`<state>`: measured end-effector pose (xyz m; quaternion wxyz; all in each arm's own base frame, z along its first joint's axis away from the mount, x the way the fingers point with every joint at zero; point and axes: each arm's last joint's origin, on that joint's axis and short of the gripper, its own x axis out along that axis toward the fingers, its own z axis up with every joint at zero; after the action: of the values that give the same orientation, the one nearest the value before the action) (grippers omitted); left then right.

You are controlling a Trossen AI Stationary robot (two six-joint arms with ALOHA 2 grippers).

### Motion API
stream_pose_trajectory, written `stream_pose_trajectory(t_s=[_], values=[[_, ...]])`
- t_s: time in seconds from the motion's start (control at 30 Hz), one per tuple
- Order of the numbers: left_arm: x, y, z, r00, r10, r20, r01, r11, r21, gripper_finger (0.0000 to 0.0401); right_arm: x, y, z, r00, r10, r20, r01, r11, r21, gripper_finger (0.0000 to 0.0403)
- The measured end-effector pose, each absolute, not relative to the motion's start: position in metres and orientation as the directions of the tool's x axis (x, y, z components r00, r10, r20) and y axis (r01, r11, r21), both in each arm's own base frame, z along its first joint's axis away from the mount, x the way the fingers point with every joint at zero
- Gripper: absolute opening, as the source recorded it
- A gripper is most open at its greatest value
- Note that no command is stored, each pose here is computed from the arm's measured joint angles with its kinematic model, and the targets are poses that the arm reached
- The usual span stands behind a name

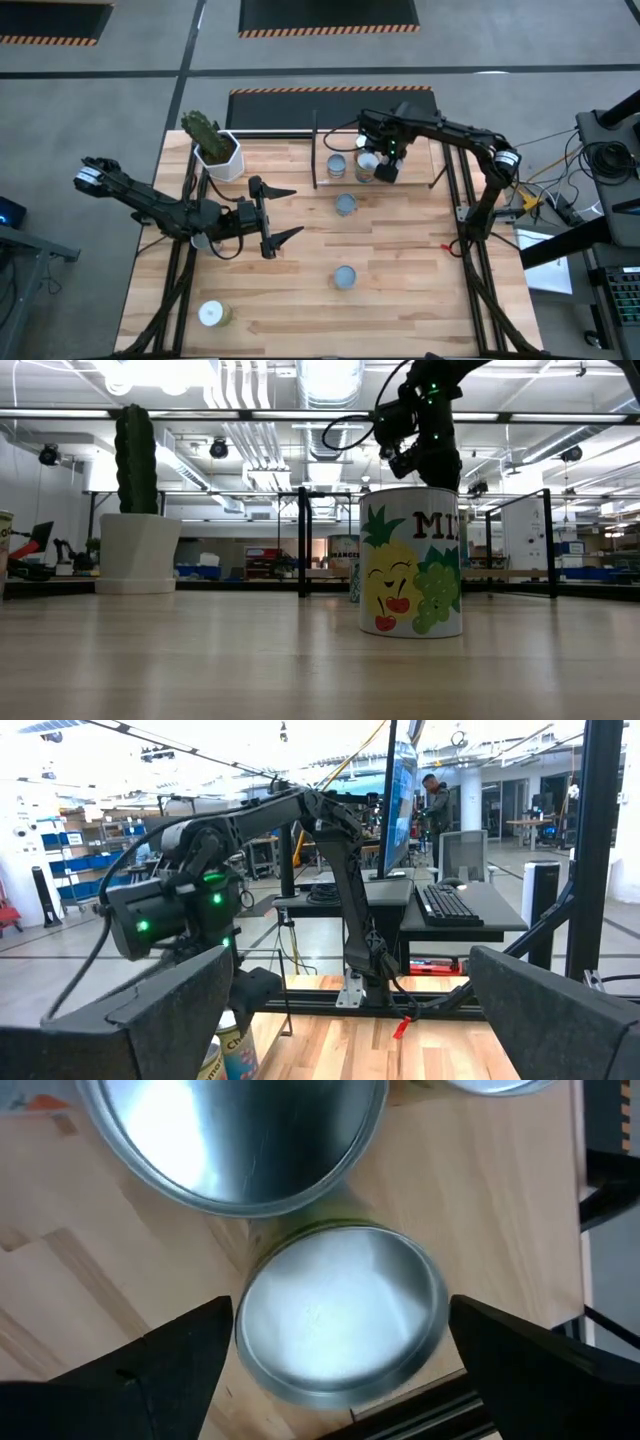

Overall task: Pick and place cans onto a shelf
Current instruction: Put the canned cherries on the shelf

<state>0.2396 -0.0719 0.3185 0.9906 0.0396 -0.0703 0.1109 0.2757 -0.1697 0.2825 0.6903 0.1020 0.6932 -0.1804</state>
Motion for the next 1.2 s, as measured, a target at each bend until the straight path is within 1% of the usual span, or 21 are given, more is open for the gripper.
stream_pose_trajectory(t_s=[0.17, 0.3, 0.4, 0.47, 0.53, 0.67, 0.83, 0.93, 0.97, 1.0, 1.2], values=[[0.24, -0.072, 0.319, 0.966, 0.214, 0.148, -0.225, 0.972, 0.063, 0.0386, 0.274, -0.168, 0.3, -0.023, -0.109, -0.994, 0.4, 0.91, -0.109, 0.0359], [0.24, -0.072, 0.319, 0.966, 0.214, 0.148, -0.225, 0.972, 0.063, 0.0386, 0.272, -0.166, 0.316, 0.004, -0.125, -0.992, 0.419, 0.901, -0.112, 0.0357], [0.24, -0.072, 0.318, 0.966, 0.214, 0.148, -0.225, 0.972, 0.063, 0.0386, 0.268, -0.158, 0.326, 0.024, -0.121, -0.992, 0.4, 0.911, -0.101, 0.0339], [0.24, -0.072, 0.318, 0.966, 0.214, 0.147, -0.225, 0.972, 0.064, 0.0386, 0.263, -0.149, 0.33, 0.054, -0.09, -0.995, 0.385, 0.921, -0.062, 0.0315], [0.24, -0.072, 0.318, 0.966, 0.214, 0.144, -0.225, 0.972, 0.066, 0.0386, 0.258, -0.141, 0.332, 0.087, -0.056, -0.995, 0.374, 0.927, -0.019, 0.0284], [0.24, -0.072, 0.318, 0.966, 0.214, 0.144, -0.225, 0.972, 0.066, 0.0386, 0.251, -0.126, 0.328, 0.15, -0.073, -0.986, 0.366, 0.93, -0.013, 0.0201], [0.24, -0.072, 0.318, 0.966, 0.213, 0.144, -0.225, 0.972, 0.066, 0.0386, 0.239, -0.112, 0.305, 0.159, -0.07, -0.985, 0.342, 0.94, -0.012, 0.0091], [0.24, -0.072, 0.318, 0.966, 0.214, 0.144, -0.225, 0.972, 0.066, 0.0386, 0.231, -0.108, 0.288, 0.169, -0.08, -0.982, 0.323, 0.946, -0.021, 0.0033], [0.24, -0.072, 0.318, 0.966, 0.214, 0.144, -0.225, 0.972, 0.066, 0.0386, 0.229, -0.108, 0.282, 0.172, -0.085, -0.981, 0.317, 0.948, -0.027, 0.002], [0.24, -0.072, 0.318, 0.966, 0.214, 0.144, -0.225, 0.972, 0.066, 0.0386, 0.228, -0.108, 0.277, 0.173, -0.099, -0.98, 0.32, 0.946, -0.039, 0.0016], [0.24, -0.072, 0.318, 0.966, 0.214, 0.147, -0.225, 0.972, 0.064, 0.0386, 0.221, -0.112, 0.259, 0.11, -0.189, -0.976, 0.33, 0.933, -0.143, 0.0013]])
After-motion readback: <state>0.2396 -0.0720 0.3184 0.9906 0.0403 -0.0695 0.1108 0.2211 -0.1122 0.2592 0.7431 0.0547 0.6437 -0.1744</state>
